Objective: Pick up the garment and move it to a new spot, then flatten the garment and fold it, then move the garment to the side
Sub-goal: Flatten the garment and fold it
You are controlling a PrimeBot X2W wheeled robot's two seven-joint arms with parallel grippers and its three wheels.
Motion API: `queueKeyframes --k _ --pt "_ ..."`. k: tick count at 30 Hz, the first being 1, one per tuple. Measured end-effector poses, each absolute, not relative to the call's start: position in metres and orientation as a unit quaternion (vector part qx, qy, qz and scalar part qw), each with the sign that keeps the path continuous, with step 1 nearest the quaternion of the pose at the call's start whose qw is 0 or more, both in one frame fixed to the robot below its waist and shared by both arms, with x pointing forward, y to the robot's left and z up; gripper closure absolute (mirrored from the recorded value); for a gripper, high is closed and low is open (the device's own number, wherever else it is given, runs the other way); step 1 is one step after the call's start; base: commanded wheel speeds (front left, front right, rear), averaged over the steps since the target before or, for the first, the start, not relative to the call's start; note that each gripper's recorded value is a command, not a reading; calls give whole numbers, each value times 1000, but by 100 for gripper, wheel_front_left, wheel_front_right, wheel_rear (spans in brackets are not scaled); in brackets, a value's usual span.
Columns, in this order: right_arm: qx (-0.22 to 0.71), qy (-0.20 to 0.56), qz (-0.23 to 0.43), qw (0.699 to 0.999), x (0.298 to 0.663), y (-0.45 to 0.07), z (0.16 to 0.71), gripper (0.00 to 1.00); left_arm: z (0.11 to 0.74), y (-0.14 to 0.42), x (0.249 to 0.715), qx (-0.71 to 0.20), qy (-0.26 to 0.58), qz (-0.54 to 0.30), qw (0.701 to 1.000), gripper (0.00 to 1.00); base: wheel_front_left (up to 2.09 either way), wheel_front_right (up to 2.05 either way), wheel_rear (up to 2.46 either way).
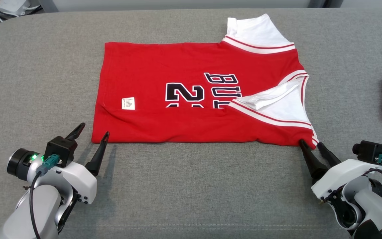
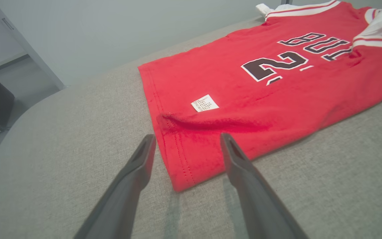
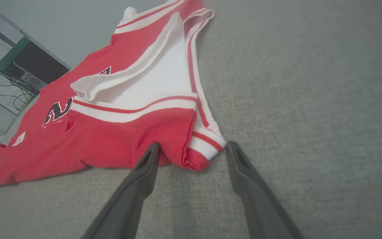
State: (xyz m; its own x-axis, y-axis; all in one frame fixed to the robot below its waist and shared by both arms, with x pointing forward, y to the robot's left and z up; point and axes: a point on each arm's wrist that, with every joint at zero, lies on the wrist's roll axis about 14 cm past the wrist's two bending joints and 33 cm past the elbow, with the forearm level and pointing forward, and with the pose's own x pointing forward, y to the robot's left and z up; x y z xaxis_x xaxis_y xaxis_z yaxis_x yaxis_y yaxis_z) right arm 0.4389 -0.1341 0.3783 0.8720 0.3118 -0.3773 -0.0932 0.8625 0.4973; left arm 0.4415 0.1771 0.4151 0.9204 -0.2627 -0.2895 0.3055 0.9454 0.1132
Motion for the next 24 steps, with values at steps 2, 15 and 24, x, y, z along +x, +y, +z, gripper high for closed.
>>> queueKeyframes --k 2,15,24 --pt "246 229 104 936 440 -134 377 0 414 180 442 81 138 -143 977 0 0 0 0" --pt "333 214 79 915 447 -127 386 0 410 175 443 89 138 -151 975 0 0 0 0" --pt "332 223 70 914 429 -140 381 0 409 170 442 87 138 -160 974 0 0 0 0"
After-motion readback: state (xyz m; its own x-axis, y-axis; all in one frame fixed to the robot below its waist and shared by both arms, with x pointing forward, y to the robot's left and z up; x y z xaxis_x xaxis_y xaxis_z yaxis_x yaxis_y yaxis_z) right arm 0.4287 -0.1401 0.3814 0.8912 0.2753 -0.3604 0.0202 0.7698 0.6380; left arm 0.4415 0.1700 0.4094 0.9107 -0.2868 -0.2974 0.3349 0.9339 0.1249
